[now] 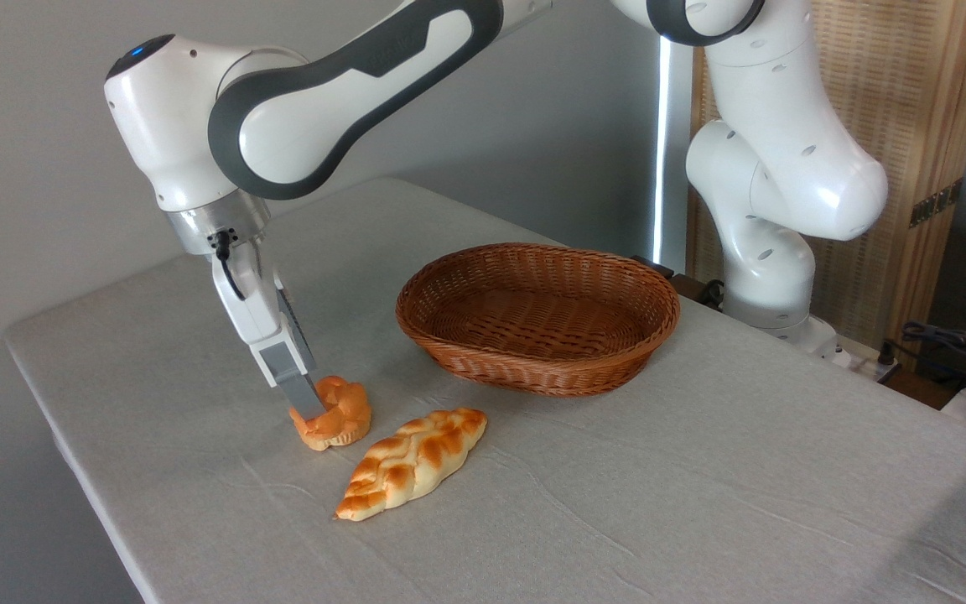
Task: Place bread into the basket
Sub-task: 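Lower the gripper onto the round roll and close on it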
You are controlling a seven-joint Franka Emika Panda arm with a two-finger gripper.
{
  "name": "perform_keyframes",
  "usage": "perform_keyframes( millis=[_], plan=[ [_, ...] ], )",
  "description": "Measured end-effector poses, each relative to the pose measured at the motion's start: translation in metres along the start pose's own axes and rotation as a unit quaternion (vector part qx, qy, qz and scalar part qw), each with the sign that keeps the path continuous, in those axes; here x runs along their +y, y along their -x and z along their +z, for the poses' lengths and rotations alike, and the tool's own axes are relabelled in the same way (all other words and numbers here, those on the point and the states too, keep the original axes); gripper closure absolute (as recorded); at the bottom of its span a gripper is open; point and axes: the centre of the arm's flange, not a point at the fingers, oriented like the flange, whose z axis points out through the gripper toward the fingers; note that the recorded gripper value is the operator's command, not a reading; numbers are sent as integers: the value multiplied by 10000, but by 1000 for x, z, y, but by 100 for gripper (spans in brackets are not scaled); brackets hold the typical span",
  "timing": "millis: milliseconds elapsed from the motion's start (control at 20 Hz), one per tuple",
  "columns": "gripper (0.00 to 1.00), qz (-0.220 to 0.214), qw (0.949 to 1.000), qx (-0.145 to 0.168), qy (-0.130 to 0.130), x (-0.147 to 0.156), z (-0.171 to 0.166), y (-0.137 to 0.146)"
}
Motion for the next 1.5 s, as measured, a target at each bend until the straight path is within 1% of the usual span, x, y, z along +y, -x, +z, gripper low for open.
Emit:
perform_keyframes(
  millis=[350,650,850,1500],
  plan=[
    [0,31,10000,-25,6,1,3,-3],
    [0,109,9994,-238,-240,-2,2,0],
    [0,130,9989,-296,-348,-5,-2,1],
    [0,182,9987,-356,-322,0,1,-2]
  ],
)
